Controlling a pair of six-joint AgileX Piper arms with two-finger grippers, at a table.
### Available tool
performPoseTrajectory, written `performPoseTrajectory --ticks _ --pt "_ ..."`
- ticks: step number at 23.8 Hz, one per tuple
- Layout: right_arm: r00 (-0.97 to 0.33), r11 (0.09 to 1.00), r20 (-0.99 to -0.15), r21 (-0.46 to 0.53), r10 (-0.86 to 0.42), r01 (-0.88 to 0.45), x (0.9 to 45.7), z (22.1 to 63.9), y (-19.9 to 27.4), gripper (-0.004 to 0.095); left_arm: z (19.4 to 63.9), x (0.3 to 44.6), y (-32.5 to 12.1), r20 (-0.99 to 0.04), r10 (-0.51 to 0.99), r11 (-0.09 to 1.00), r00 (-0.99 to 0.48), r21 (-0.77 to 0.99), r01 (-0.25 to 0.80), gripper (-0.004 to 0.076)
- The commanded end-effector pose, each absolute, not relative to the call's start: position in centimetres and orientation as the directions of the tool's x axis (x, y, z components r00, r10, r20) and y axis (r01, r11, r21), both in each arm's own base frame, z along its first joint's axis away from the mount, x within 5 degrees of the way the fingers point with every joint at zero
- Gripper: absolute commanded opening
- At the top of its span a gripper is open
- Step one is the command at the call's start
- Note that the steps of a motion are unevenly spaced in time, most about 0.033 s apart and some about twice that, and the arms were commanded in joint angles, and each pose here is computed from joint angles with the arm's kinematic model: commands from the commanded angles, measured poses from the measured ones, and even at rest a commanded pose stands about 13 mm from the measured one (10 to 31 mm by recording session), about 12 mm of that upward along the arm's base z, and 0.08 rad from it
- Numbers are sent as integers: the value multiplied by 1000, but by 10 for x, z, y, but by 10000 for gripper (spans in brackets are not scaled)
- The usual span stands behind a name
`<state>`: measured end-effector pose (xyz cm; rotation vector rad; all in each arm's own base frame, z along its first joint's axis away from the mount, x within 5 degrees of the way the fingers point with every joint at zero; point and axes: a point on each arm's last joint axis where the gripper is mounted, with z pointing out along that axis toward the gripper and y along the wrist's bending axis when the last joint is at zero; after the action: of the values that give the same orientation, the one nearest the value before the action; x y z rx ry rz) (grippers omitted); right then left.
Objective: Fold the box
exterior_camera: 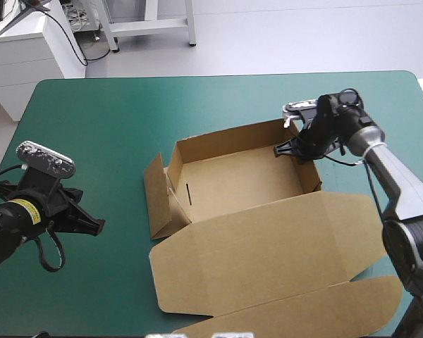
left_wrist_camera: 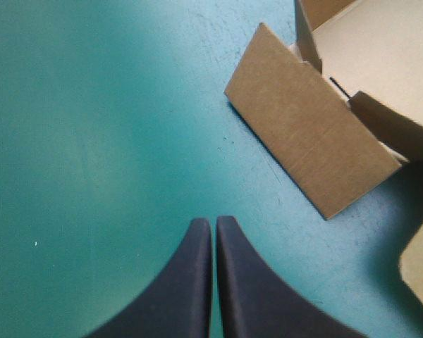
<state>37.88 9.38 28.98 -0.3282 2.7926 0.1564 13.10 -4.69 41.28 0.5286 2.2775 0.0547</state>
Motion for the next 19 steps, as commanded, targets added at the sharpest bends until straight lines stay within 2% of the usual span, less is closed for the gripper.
performPoseTrajectory --ticks 1,3,6,9,19 --pt "-852 936 -469 132 -232 -328 352 356 66 -19 423 130 -46 -740 365 920 -565 195 340 6" --pt "-823 900 -495 165 -279 -404 332 378 48 -19 423 130 -46 -740 365 920 -565 195 340 6" --pt "-777 915 -596 167 -203 -366 307 412 22 -19 423 130 -46 -740 365 920 -565 195 340 6" --pt "-699 937 -695 105 -170 -333 271 448 -2 -19 423 130 -46 -740 367 920 -564 200 337 6" --pt "-577 959 -795 -17 -185 -284 213 488 -13 -19 426 132 -46 -762 366 919 -534 207 335 6"
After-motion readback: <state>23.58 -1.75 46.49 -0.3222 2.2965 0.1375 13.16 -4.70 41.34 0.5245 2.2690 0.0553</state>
